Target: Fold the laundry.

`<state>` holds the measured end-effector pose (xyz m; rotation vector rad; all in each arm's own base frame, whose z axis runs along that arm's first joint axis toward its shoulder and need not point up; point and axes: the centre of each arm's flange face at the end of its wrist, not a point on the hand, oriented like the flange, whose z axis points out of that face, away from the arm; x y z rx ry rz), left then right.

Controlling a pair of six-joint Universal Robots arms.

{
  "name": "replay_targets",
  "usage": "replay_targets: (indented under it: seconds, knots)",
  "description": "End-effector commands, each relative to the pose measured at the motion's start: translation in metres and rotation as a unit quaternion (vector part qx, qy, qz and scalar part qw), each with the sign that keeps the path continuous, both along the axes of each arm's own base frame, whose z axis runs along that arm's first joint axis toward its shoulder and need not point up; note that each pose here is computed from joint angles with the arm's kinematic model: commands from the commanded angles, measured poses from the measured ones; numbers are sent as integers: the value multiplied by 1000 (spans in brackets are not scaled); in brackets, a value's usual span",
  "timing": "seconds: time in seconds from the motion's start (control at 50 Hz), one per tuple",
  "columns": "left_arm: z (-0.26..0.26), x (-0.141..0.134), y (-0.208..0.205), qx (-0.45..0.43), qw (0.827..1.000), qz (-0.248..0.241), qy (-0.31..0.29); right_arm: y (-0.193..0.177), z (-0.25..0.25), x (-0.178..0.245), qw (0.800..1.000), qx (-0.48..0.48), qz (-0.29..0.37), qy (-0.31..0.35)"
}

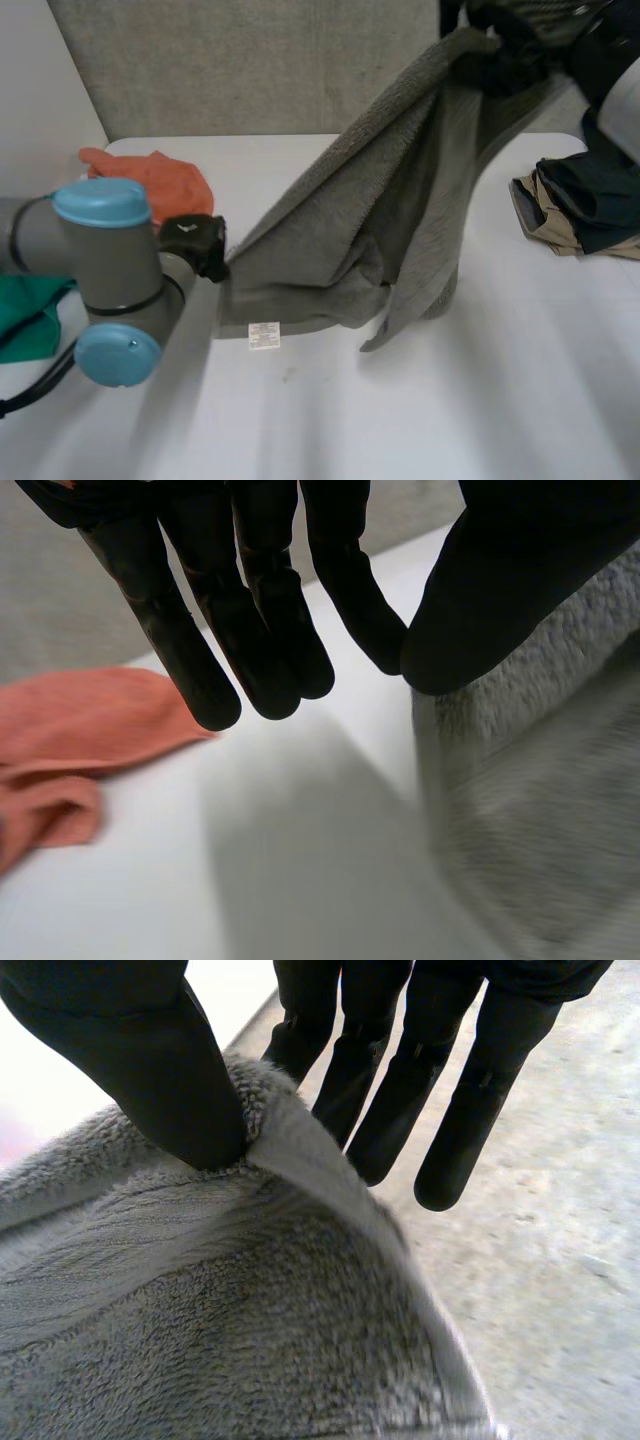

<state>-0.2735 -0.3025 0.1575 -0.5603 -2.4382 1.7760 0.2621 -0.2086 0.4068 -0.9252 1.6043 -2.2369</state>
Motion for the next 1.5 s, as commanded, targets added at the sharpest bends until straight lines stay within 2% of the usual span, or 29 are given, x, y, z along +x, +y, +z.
replay_targets:
  seconds: [0.02,0.08,0.18,0.26,0.36,0.44,0.54,0.68,0.82,0.98,1.18,1.24,1.3,1.34,1.42,1.46,1.5]
  knots:
    - [44,18,7,-52,998,-13,18,-48,-14,-28,998,24,-64,16]
    - [85,25,11,-130,989,-48,48,-77,-53,-30,991,82,-78,74]
    - [100,37,-7,-179,982,-32,45,-99,-94,-26,977,138,-81,138]
    - [77,36,-24,-144,989,-31,25,-114,-117,-20,973,167,-78,140]
    - [41,32,-13,-14,999,-45,12,-108,-127,-9,973,178,-61,131]
    - [35,32,2,42,998,-40,30,-100,-109,-8,982,141,-61,108]
    - [34,26,17,53,996,-47,55,-87,-74,-12,992,80,-63,73]
    - [17,15,28,62,995,-63,51,-56,-33,-13,998,30,-46,41]
    - [-8,7,32,100,991,-74,45,-30,-14,-11,999,10,-30,33]
    - [-21,-13,24,93,991,-86,44,-9,2,-11,1000,-10,-18,24]
    - [-26,-25,9,74,995,-63,34,-4,24,-23,999,-30,-29,-4]
    - [-15,-13,3,64,997,-26,27,-17,25,-32,998,-28,-50,-8]
    - [11,12,-1,40,998,23,30,-42,11,-48,997,-3,-79,15]
    - [49,31,-3,-12,998,41,51,-61,-6,-61,994,27,-94,45]
    - [113,49,11,-103,992,24,64,-89,-39,-81,985,91,-108,102]
    - [137,55,21,-142,988,0,52,-99,-61,-81,976,131,-105,141]
    - [139,55,24,-147,988,-19,36,-104,-76,-83,967,156,-106,171]
